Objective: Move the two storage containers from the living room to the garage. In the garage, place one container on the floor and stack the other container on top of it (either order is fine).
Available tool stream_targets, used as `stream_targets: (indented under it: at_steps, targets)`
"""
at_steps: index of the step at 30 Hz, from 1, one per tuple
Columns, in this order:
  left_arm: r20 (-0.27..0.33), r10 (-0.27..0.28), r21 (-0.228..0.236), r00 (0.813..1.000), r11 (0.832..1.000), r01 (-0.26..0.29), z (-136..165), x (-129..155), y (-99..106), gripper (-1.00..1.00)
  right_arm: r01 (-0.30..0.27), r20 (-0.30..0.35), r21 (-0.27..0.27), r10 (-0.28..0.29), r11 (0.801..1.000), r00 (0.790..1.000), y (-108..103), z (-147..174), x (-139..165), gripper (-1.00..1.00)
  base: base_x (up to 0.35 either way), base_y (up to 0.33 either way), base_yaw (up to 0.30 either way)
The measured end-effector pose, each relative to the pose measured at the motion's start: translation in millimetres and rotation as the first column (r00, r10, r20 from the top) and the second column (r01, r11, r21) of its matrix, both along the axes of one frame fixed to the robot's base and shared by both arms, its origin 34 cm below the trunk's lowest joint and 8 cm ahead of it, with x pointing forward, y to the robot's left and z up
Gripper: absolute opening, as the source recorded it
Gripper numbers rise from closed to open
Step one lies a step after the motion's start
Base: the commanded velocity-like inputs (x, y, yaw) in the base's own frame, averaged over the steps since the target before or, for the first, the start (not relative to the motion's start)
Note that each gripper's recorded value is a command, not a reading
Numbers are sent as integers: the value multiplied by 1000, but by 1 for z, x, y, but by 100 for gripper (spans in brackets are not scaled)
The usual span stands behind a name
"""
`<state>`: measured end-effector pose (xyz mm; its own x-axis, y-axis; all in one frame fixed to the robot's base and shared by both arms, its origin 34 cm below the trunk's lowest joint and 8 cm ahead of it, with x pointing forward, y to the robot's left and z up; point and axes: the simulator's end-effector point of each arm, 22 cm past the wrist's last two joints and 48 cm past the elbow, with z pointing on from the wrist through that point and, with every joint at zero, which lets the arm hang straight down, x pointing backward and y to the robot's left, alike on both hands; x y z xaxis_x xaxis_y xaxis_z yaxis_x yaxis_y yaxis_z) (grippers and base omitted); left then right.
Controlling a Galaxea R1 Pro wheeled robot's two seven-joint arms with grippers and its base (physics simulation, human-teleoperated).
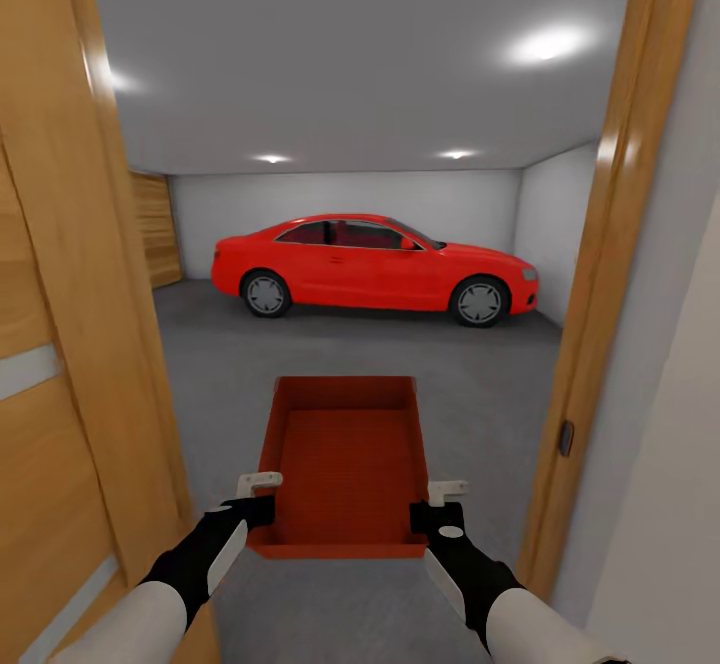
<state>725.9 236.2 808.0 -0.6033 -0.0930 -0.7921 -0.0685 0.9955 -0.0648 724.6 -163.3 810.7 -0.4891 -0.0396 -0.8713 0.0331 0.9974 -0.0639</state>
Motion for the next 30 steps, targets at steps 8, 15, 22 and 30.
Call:
stream_targets:
  at_steps: [8,15,22,30]
  targets:
    - [0,0,0,1000,1000,0,0,0,0,-100,0,0,0,0,1000,1000,0,0,0,-100,206,166,-165]
    - [0,0,1,1000,1000,0,0,0,0,-100,0,0,0,0,1000,1000,0,0,0,-100,52,36,-14]
    - [2,0,1,1000,1000,0,0,0,0,-100,0,2,0,0,1000,1000,0,0,0,-100,38,28,-1]
    - [2,0,0,1000,1000,0,0,0,0,-100,0,2,-1,0,1000,1000,0,0,0,-100,137,119,-6]
